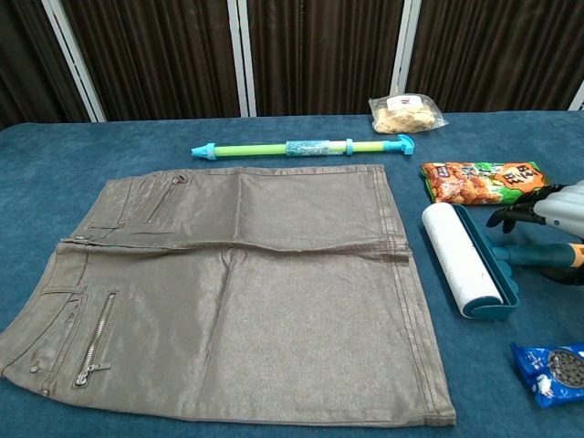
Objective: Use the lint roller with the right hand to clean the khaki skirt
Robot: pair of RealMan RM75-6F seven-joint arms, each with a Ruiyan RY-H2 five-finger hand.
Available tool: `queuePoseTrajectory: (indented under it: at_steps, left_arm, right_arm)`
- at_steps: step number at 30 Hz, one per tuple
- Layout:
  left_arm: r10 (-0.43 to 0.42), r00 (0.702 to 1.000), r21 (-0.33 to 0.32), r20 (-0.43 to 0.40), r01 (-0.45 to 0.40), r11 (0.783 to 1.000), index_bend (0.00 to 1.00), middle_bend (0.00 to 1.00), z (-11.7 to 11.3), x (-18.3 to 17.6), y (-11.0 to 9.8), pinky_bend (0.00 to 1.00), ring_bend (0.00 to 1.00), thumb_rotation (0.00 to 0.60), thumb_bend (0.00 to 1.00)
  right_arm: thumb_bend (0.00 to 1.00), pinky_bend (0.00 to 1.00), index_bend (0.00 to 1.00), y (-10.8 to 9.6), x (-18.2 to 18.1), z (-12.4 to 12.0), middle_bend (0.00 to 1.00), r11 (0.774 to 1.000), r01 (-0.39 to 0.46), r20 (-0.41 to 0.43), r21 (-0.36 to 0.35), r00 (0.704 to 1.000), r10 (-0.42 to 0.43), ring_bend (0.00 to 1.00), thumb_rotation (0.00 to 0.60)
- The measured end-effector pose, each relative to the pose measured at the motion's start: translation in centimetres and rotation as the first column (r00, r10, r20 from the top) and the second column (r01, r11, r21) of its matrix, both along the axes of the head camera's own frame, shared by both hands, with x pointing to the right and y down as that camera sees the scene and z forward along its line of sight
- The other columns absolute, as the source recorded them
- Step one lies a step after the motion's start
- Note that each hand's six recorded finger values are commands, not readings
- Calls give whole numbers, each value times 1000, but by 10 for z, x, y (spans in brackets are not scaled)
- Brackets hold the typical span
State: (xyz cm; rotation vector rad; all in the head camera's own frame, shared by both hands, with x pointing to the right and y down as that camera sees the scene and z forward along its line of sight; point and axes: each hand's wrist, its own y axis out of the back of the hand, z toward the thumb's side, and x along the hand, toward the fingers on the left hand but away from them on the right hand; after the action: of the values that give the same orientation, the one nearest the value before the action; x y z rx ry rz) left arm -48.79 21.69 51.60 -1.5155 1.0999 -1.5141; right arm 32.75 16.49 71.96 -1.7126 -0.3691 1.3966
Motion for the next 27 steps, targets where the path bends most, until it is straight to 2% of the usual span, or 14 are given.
queuePoseTrajectory:
  at_steps: [5,11,15,21,27]
  left_arm:
    - [-1,1000,-4,4,1,1000,0,0,1,-1,0,0,0,600,39]
    - [-5,1000,-3,5,5,1000,0,0,1,-2,-1,0,0,600,41]
    - [-8,1000,-9,8,8,1000,0,0,3,-3,-1,0,0,600,41]
    - [-15,1000,-14,9,15,1000,0,0,5,-4,-2,0,0,600,41]
    - [-16,1000,-15,-1,16,1000,0,0,4,-4,-3,0,0,600,42]
  right_arm:
    - [338,179,190,-2,-3,5,251,1000,7,0,5,1000,-7,146,600]
    - [443,362,280,-4,-5,12,401,1000,24,-22,9,999,-24,304,600]
    - [556,490,414,-7,-5,15,519,999,47,-39,25,998,-46,415,600]
    - [694,514,471,-11,-9,10,561,995,88,-31,53,996,-87,451,600]
    - [833,514,479,-22,-14,-14,564,986,121,29,118,992,-125,454,600]
